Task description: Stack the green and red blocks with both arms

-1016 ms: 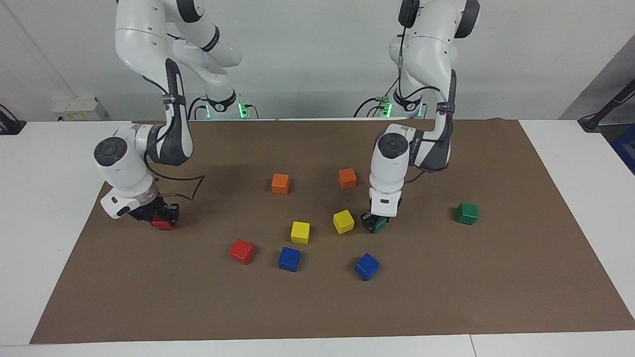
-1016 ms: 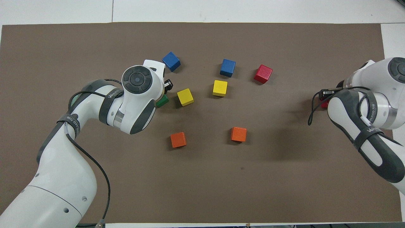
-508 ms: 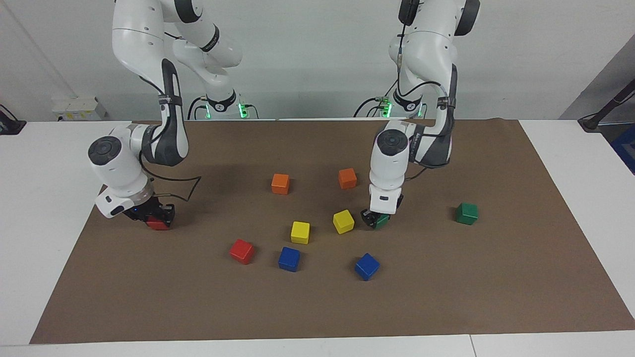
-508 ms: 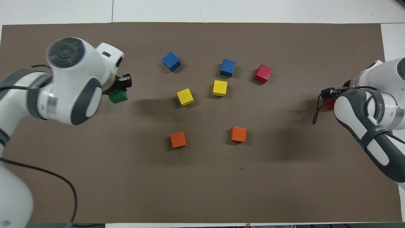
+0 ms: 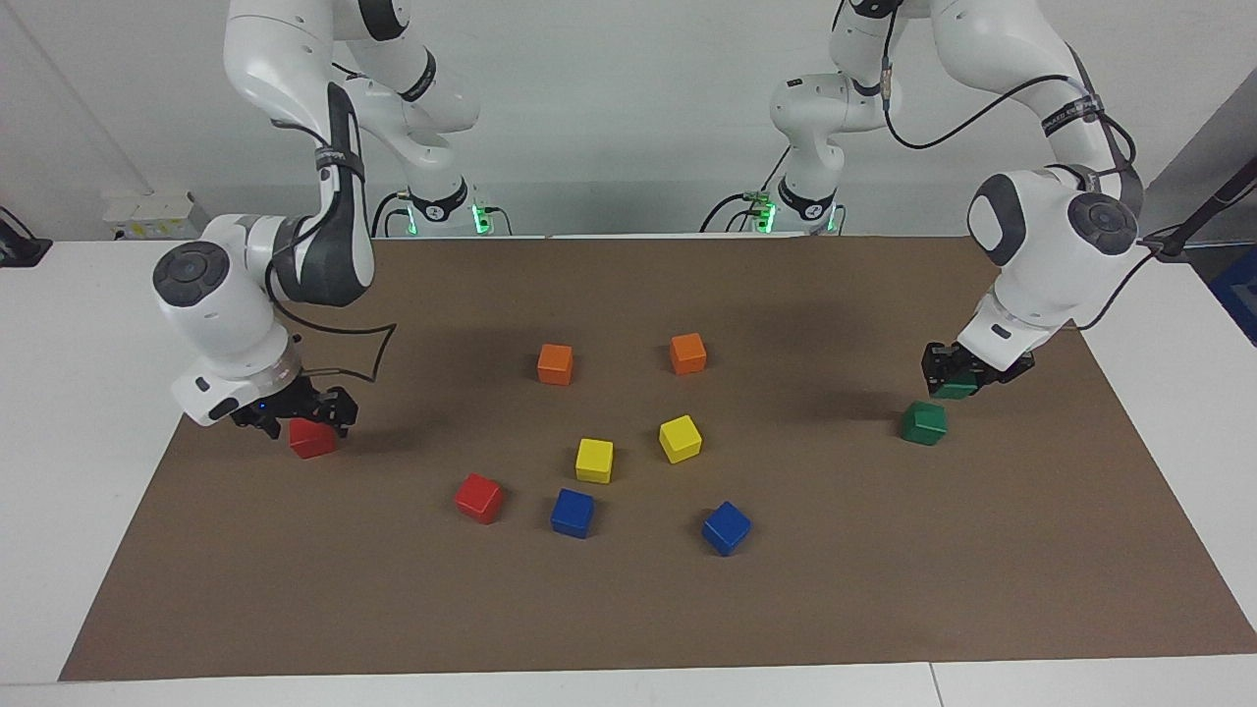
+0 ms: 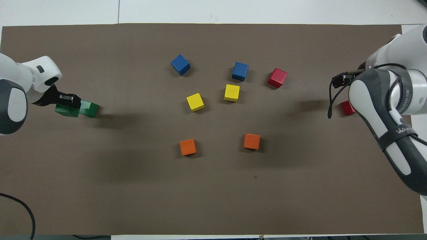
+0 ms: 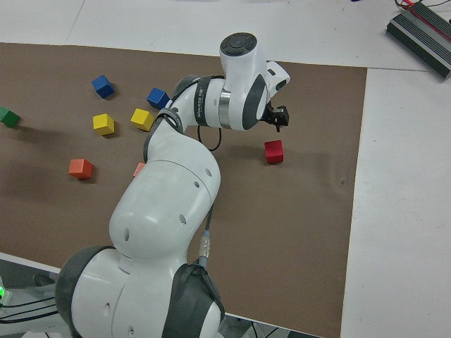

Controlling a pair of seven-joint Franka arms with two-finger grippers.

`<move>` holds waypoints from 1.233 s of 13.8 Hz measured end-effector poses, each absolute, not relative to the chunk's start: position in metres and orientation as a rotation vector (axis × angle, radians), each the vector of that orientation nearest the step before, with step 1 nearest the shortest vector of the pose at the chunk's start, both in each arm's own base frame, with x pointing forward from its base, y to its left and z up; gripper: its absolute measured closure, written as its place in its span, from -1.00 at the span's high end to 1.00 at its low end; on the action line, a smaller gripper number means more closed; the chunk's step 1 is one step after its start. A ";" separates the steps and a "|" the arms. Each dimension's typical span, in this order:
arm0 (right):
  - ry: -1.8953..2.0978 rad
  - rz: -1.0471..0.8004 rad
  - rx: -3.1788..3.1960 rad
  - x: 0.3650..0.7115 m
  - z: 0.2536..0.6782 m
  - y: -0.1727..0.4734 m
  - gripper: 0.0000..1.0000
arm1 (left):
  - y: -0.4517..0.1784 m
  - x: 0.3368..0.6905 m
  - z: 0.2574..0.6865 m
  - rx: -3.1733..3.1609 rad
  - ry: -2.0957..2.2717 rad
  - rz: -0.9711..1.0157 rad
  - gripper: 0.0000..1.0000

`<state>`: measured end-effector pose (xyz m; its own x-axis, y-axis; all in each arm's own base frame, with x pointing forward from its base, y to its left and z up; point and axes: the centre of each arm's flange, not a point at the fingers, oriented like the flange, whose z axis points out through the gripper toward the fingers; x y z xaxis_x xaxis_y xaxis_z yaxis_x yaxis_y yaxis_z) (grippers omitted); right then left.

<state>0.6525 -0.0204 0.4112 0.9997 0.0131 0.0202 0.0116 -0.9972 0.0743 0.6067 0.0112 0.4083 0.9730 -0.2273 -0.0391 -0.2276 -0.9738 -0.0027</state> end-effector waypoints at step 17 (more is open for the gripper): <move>-0.598 0.137 3.030 0.729 0.314 0.162 1.00 | 0.004 0.618 0.363 -3.088 0.551 0.022 0.11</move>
